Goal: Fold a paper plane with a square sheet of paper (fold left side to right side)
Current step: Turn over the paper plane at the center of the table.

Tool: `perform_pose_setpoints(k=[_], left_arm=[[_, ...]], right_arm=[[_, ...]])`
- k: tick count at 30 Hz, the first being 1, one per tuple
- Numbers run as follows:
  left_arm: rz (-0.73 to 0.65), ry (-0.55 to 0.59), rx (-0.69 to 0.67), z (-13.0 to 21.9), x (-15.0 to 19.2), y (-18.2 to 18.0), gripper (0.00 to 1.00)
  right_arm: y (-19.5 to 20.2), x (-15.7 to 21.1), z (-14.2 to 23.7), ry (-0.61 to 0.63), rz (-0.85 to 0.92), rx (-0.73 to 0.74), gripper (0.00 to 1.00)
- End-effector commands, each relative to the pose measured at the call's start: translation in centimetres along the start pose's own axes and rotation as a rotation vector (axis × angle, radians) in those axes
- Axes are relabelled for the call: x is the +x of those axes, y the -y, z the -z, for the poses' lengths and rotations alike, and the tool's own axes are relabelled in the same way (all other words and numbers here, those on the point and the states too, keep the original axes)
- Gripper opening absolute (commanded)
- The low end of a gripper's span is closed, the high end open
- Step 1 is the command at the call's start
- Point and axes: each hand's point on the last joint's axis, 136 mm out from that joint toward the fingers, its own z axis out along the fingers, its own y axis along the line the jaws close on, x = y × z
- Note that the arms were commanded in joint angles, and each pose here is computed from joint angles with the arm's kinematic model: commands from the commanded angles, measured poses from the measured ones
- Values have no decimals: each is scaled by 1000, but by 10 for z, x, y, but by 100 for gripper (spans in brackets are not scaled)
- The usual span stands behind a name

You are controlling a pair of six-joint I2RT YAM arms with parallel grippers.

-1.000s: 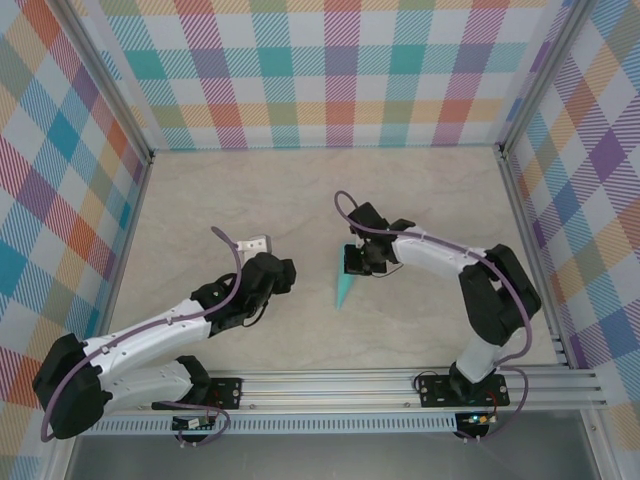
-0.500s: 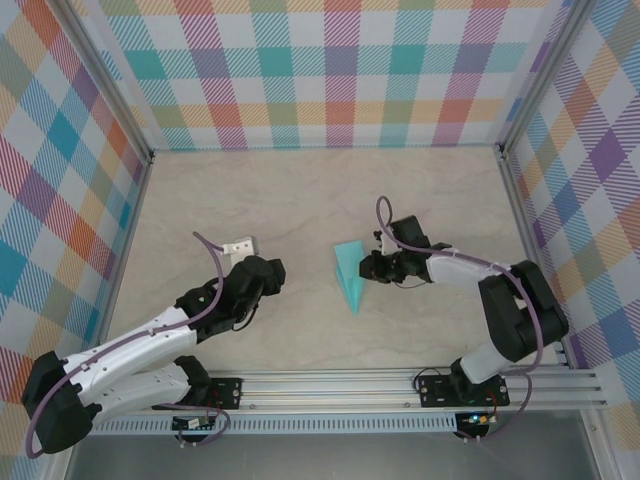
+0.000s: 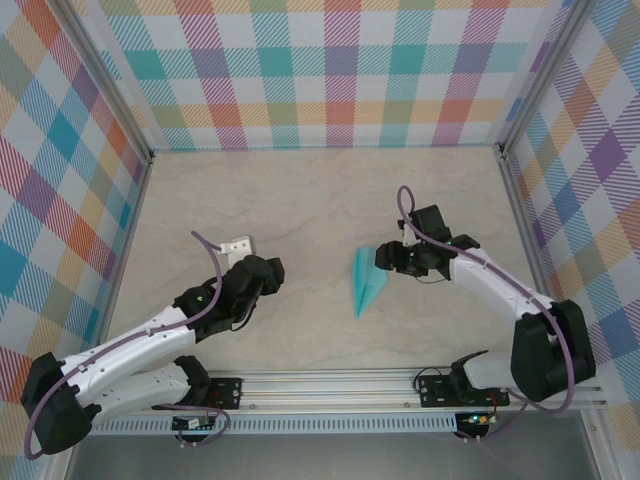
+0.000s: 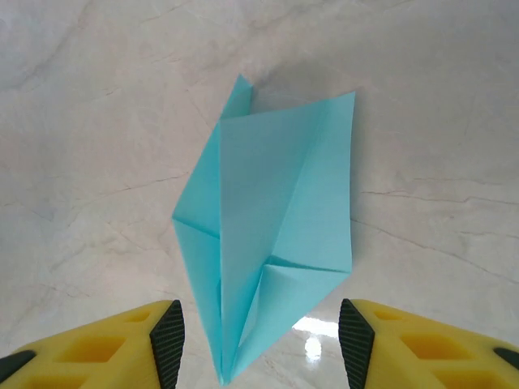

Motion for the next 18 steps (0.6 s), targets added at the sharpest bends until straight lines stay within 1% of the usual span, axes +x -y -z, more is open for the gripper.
perform_pose_setpoints(k=[1,5,7,8,11,14,18], left_arm=[[-18,40,11,1,-11,6,72],[-53,15,45,-3,-2,11,86],[-86,-6,57,-5,4,11,90],[-87,5,90,-4,1,18,91],[-135,-7,141,-3,7,25,92],[-147,-5,153,-2,8,24,92],[-142,11,145,0,7,19,92]], right_arm=[[-2,33,2,-91,-24,66,55],[-17,50,-15,-137,-28,93,56],[-21,54,-24,-152,-25,110,56],[-22,57,-29,-165,-31,120,56],[-26,61,-41,-194,-22,150,56],[-23,65,-48,-207,-15,205,56],[-24,67,-58,-225,-6,219,54]])
